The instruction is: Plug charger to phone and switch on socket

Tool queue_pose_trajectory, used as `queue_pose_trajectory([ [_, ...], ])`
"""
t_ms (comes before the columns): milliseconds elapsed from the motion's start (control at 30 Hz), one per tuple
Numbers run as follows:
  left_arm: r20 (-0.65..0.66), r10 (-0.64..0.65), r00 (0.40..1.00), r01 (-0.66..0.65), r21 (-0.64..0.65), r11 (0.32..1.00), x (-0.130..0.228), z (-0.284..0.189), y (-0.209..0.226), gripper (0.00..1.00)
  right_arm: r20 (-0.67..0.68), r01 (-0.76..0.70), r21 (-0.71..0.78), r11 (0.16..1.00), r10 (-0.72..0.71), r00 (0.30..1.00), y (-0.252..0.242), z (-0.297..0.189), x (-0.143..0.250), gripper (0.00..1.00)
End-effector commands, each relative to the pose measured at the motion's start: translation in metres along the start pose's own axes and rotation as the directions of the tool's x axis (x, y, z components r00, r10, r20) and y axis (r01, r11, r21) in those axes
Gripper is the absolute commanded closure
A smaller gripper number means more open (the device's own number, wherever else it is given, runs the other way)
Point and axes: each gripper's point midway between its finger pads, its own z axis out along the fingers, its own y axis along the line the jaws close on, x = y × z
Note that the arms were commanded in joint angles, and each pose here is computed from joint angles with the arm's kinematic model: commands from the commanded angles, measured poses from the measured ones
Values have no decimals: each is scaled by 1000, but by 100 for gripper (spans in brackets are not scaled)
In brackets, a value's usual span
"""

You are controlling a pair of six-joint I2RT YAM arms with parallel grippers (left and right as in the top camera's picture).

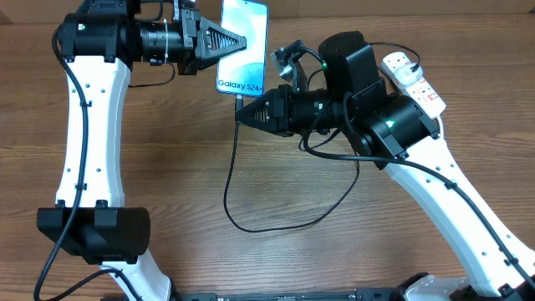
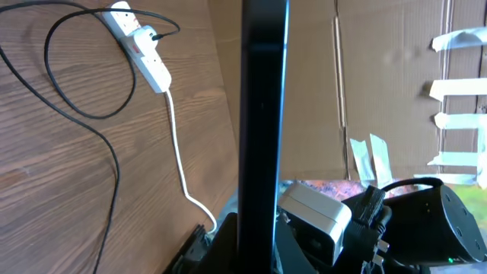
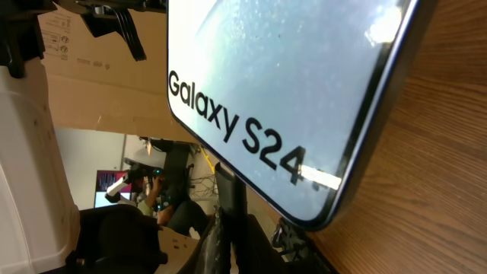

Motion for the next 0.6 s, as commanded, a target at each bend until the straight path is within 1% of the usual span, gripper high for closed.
queue_pose_trajectory([
  [0, -18, 70, 997, -69, 50, 996, 5, 1, -13, 96, 3, 11, -10, 1000, -11, 1000, 4, 1, -2, 96],
  [200, -25, 102, 995, -100, 48, 994, 8, 1, -12, 96, 5, 13, -9, 1000, -13, 1000, 4, 1, -3, 96],
  [433, -43, 58, 997, -56, 48, 997, 15, 1, -10, 96, 27, 36, -19, 999, -36, 999, 7, 1, -8, 96],
  [567, -49, 47, 998, -44, 56, 997, 17, 0, -11, 96, 53, 35, 8, 999, -35, 998, 3, 1, -13, 96],
])
